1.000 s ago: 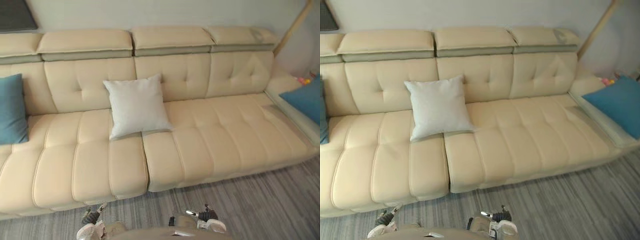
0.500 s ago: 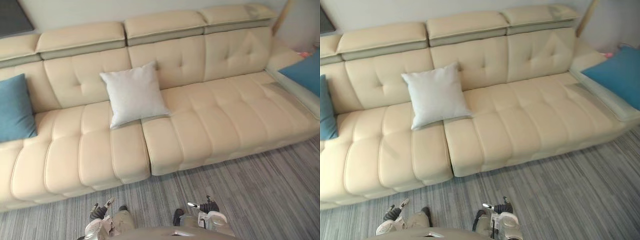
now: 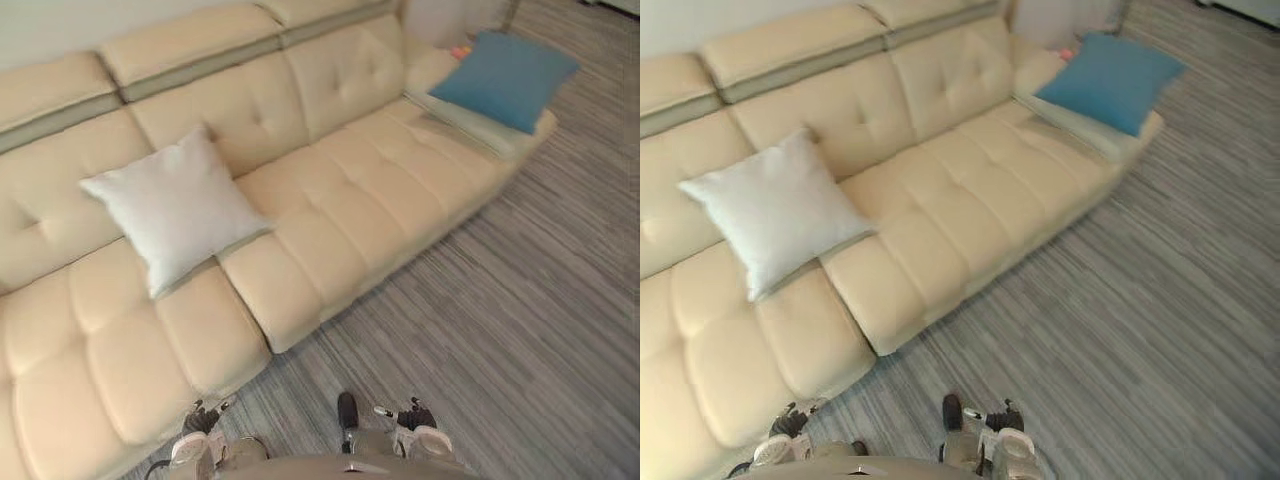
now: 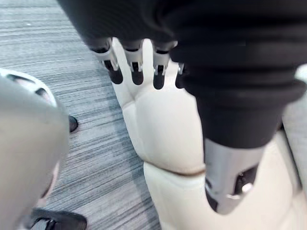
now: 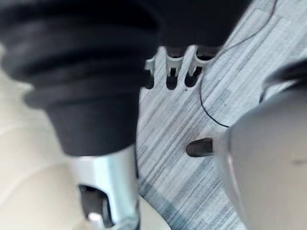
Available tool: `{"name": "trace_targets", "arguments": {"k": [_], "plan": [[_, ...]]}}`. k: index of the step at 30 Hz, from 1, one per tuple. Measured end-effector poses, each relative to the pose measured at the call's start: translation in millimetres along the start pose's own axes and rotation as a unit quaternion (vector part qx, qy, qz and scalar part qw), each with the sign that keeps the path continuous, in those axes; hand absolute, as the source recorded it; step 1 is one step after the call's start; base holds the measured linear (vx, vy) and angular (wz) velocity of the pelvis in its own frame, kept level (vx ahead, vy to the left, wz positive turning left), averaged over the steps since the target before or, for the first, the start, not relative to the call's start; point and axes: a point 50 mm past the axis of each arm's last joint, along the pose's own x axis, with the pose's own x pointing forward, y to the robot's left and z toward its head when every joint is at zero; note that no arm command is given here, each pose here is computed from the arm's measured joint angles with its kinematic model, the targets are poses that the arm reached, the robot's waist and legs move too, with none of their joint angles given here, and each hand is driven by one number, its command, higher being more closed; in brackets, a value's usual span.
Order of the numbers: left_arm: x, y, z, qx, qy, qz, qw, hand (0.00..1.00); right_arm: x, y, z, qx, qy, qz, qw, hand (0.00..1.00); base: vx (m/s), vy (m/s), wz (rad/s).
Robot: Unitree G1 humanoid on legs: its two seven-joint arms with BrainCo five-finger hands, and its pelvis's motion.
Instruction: Pick up cushions and gather them together orderly.
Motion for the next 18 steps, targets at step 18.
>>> {"name": "trace_targets", "arguments": {"k": [18], "plan": [[-4, -8, 10, 0.005, -0.036, -0.022, 0.999, 0.0, 0, -16, -7, 0.026, 0.016, -0.026, 0.999, 0.0, 0.19, -0.035, -0.86]]}}
